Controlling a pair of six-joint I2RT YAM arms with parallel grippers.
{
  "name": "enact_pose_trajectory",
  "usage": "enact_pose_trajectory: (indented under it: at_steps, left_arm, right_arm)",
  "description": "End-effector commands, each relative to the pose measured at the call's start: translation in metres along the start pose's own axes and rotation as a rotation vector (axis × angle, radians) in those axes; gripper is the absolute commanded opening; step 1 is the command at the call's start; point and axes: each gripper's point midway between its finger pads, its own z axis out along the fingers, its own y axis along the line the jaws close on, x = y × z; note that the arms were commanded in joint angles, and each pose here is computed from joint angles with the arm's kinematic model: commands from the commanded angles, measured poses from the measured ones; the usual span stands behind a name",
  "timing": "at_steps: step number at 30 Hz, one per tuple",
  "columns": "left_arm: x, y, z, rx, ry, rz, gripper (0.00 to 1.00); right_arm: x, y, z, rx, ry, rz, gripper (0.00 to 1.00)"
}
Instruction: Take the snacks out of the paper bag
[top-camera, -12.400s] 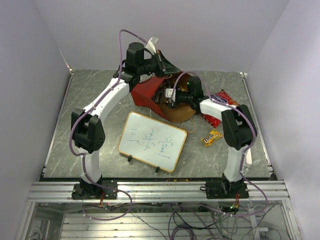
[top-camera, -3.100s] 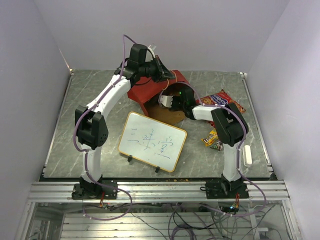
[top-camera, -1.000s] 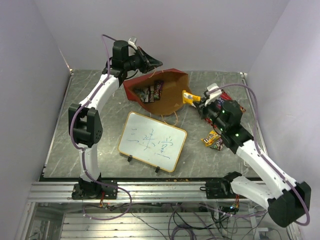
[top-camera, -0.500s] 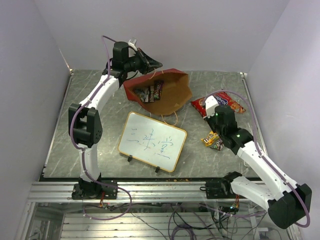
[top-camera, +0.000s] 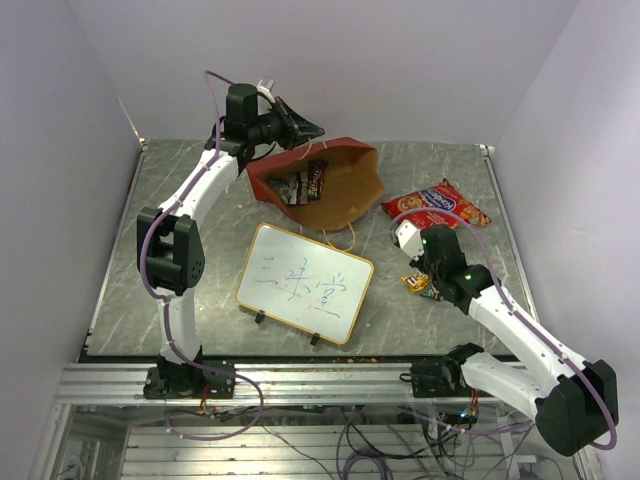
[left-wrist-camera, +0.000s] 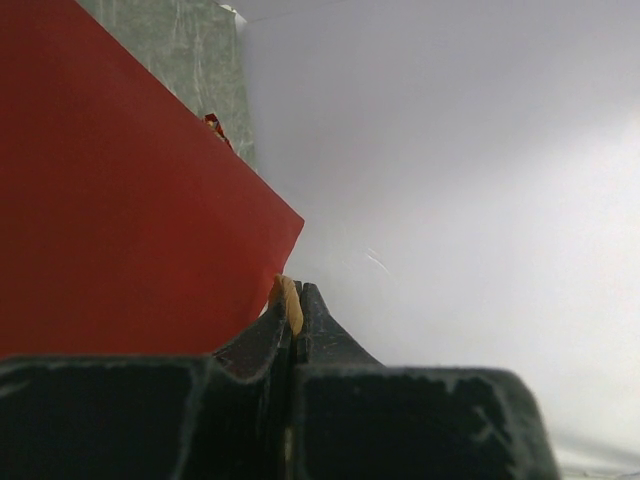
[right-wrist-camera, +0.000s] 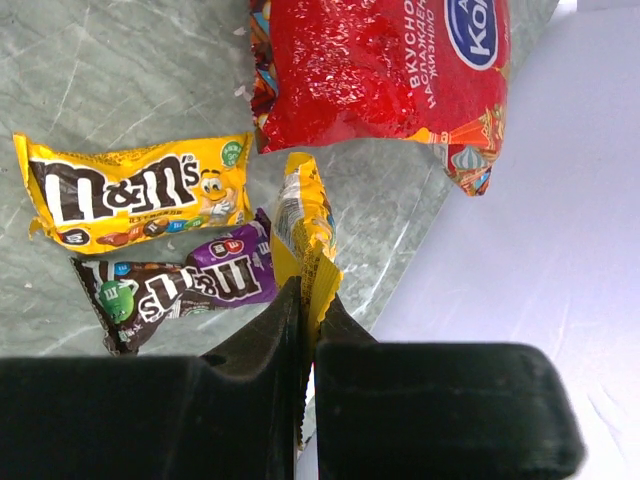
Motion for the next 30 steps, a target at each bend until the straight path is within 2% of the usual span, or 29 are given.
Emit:
enact_pose_trajectory:
  at_steps: [1, 4, 9, 15, 22, 27, 30]
  left_arm:
    - [0.002, -0.028, -0.012, 0.037, -0.002, 0.058, 0.07]
    - [0.003, -0.032, -0.010, 0.065, 0.000, 0.025, 0.07]
    - [0.002, -0.036, -0.009, 0.068, -0.006, 0.048, 0.07]
    - [0.007, -0.036, -0.013, 0.080, -0.020, 0.035, 0.07]
    - [0.007, -0.037, -0.010, 0.093, -0.027, 0.031, 0.07]
    - [0.011, -0.043, -0.010, 0.078, -0.019, 0.068, 0.07]
    - [0.012, -0.040, -0.009, 0.065, -0.019, 0.049, 0.07]
  right_arm:
    - [0.000, 0.006, 0.002, -0.009, -0.033, -0.094, 0.00]
    - [0.008, 0.016, 0.007, -0.032, -0.004, -0.122, 0.00]
    - [-0.002, 0.038, 0.009, -0.073, -0.050, -0.212, 0.01]
    - [0.003, 0.060, 0.006, -0.159, -0.048, -0.250, 0.09]
    - [0.005, 0.075, 0.004, -0.196, -0.063, -0.311, 0.32]
    - [-0.013, 0.084, -0.002, -0.253, -0.170, -0.309, 0.49]
    - [-0.020, 0.086, -0.007, -0.283, -0.191, -0.280, 0.57]
